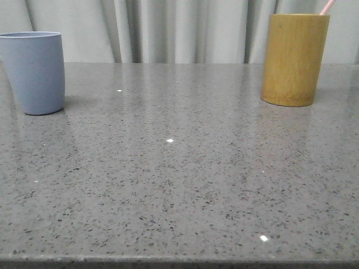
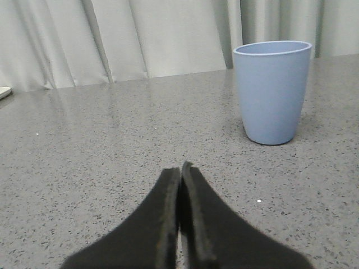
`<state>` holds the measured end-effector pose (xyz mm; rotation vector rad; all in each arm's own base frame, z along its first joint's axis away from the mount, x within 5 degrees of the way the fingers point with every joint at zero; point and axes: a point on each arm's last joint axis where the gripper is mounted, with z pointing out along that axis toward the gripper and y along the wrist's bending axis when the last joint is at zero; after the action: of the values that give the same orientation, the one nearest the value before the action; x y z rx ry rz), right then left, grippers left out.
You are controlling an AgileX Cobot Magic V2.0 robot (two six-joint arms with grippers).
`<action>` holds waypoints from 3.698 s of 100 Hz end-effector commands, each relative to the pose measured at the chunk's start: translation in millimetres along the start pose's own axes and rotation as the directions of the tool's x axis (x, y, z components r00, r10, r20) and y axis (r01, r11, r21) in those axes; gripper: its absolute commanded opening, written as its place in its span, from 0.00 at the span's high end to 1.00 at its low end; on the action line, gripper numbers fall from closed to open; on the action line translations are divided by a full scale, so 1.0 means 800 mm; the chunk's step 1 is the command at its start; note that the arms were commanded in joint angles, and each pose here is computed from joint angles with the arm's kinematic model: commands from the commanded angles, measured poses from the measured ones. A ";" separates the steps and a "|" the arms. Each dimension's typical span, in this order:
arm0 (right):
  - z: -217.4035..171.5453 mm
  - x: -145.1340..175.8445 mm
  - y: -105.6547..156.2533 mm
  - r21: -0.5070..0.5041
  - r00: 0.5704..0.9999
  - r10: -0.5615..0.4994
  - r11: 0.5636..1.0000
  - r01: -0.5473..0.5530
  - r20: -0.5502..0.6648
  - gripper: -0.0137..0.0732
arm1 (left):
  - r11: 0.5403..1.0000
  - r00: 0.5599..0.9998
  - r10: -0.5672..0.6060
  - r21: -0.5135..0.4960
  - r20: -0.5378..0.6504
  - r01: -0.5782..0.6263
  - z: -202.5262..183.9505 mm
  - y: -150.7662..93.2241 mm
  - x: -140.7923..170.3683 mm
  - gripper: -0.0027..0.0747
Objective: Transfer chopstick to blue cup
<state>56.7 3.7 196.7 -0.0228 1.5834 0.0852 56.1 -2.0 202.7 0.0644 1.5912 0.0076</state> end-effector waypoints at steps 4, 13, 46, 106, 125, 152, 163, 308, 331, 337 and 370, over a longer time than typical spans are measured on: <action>-0.002 -0.011 0.001 -0.003 0.994 -0.020 1.000 0.021 0.104 0.92 | 1.000 0.994 -0.010 -0.004 0.109 0.011 -0.003 0.000 -0.008 0.99; -0.002 -0.011 0.001 -0.003 0.994 -0.020 1.000 0.021 0.104 0.92 | 1.000 0.994 -0.010 -0.004 0.109 0.011 -0.003 0.000 -0.008 0.99; -0.002 -0.011 0.001 -0.003 0.994 -0.020 1.000 0.021 0.104 0.92 | 1.000 0.994 -0.010 -0.004 0.109 0.011 -0.003 0.000 -0.008 0.99; -0.006 -0.033 0.002 -0.015 0.989 0.085 0.996 -0.084 0.123 0.92 | 0.994 0.971 -0.109 0.009 0.213 0.110 -0.007 0.002 -0.036 0.99; -0.008 -0.075 0.004 -0.016 0.991 0.121 0.993 -0.121 0.064 0.92 | 0.972 0.960 -0.237 0.028 0.150 0.235 0.003 0.003 -0.070 0.99; 0.005 -0.166 0.008 -0.002 0.992 0.120 0.993 -0.120 -0.050 0.92 | 0.971 0.969 -0.227 0.050 -0.095 0.232 0.036 0.000 -0.161 0.99; 0.015 -0.201 0.010 0.007 0.986 0.119 0.993 -0.119 -0.120 0.92 | 0.971 0.955 -0.212 0.065 -0.207 0.230 0.053 -0.002 -0.203 0.99; 0.068 -0.234 0.012 0.048 0.906 0.118 0.993 -0.108 -0.405 0.16 | 0.971 0.864 -0.141 0.104 -0.483 0.216 0.111 -0.008 -0.253 0.19; 0.068 -0.234 0.012 0.048 0.907 0.118 0.993 -0.108 -0.404 0.16 | 0.963 0.844 -0.161 0.108 -0.511 0.248 0.171 -0.010 -0.277 0.19; 0.068 -0.234 0.012 0.048 0.906 0.118 0.993 -0.108 -0.405 0.16 | 0.957 0.835 -0.172 0.111 -0.523 0.267 0.189 -0.012 -0.281 0.19; 0.068 -0.234 0.012 0.048 0.907 0.118 0.993 -0.108 -0.405 0.16 | 0.943 0.749 -0.150 0.135 -0.645 0.305 0.280 -0.020 -0.258 0.21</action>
<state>109.7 9.8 367.8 0.0775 2.1049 0.1581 274.6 -31.7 389.3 0.0473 2.3424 -0.3481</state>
